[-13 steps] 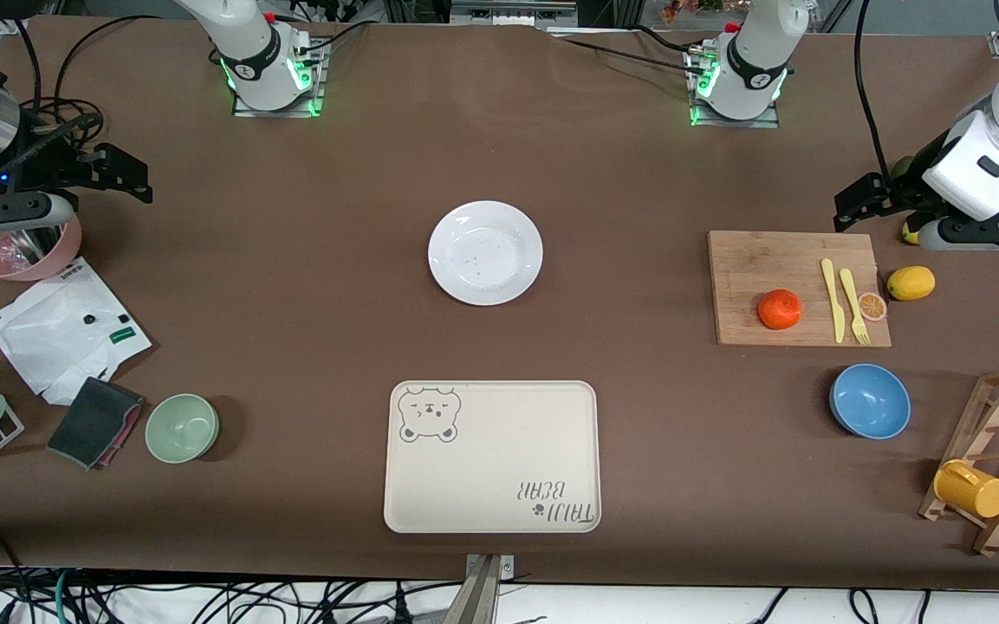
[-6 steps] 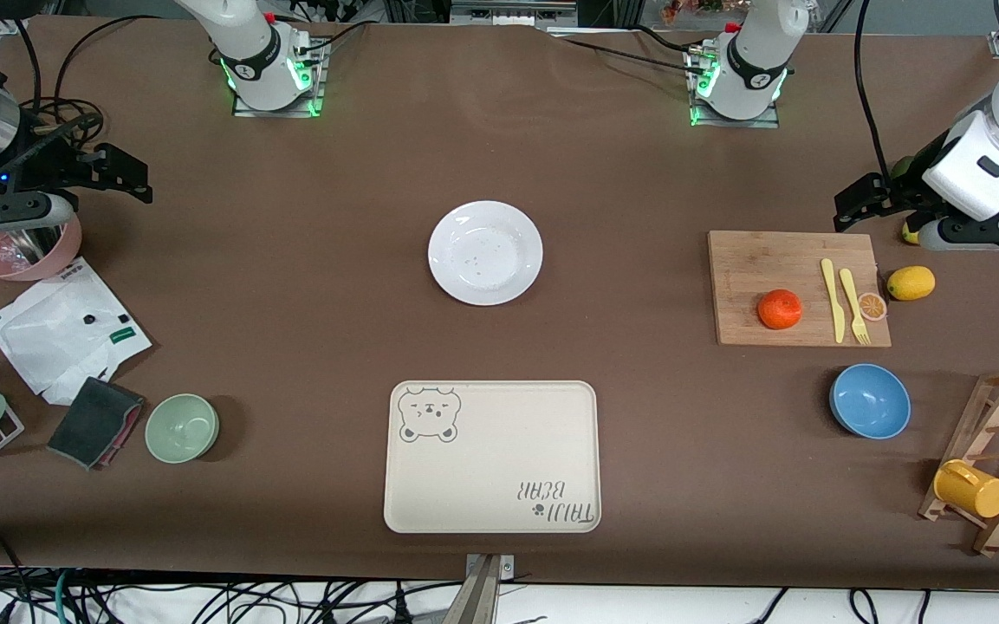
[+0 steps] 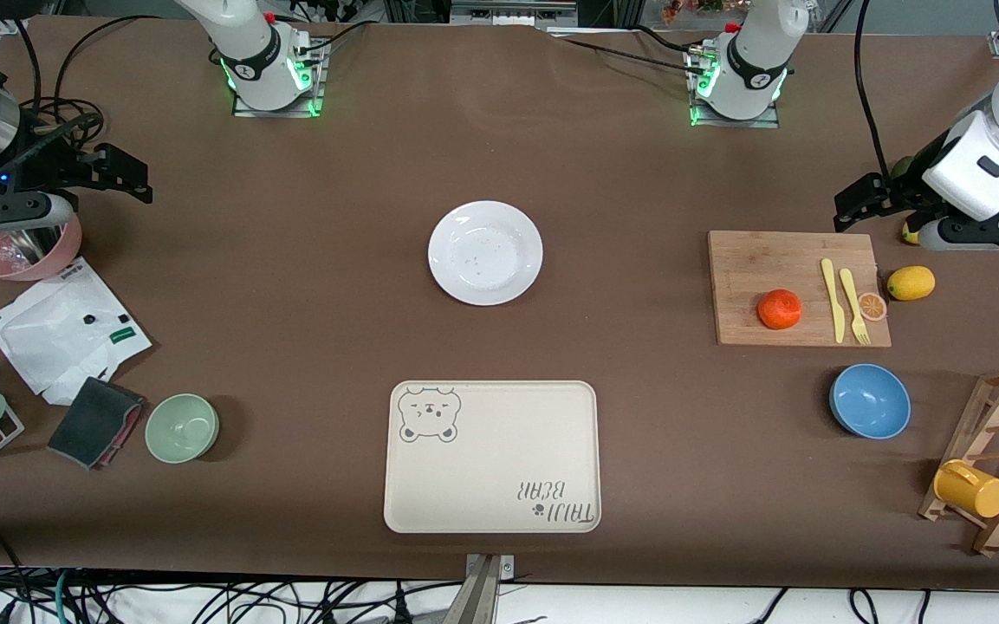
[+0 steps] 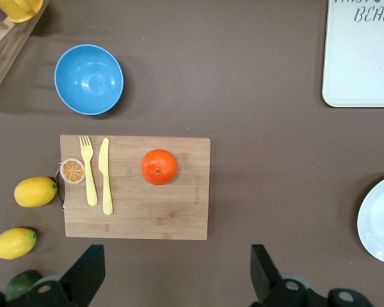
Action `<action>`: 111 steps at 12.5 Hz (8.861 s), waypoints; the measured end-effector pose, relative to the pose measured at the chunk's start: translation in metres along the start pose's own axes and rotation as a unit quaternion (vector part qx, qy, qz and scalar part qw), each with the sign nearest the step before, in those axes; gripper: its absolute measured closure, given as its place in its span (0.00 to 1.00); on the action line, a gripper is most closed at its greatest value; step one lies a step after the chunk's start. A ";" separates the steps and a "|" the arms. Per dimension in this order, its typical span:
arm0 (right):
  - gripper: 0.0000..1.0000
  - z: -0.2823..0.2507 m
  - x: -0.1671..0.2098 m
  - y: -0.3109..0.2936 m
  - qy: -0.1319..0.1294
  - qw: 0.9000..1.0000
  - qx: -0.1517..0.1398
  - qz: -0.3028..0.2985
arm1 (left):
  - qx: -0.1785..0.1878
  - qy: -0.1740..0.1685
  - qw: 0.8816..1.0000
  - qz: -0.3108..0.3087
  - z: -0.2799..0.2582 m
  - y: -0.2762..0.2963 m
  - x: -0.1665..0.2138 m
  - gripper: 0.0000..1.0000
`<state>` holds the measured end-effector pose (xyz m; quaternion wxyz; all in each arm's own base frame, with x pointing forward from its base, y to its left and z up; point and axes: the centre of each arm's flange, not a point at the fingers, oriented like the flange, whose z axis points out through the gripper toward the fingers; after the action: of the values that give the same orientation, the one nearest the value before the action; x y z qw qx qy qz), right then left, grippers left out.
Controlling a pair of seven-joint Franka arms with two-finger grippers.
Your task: Place orange and plate with both arms
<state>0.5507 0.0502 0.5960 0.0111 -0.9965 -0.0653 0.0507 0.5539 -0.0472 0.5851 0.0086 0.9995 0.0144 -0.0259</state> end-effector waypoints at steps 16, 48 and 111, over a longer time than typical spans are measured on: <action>0.00 0.000 0.000 0.001 0.000 1.000 0.000 0.001 | 0.000 -0.004 1.000 0.000 0.003 0.000 0.001 0.00; 0.00 0.001 0.000 0.000 -0.001 1.000 0.000 0.000 | 0.006 0.040 0.999 -0.018 0.377 -0.063 0.002 0.22; 0.00 0.415 0.002 -0.148 -0.026 0.888 0.457 -0.039 | -0.004 0.006 0.999 0.034 -0.014 0.022 -0.009 0.00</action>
<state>0.4906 0.2034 0.1870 0.4651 -0.8764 -0.0736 0.1008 0.5463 -0.0694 0.5999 0.0136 0.9995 -0.0199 -0.0193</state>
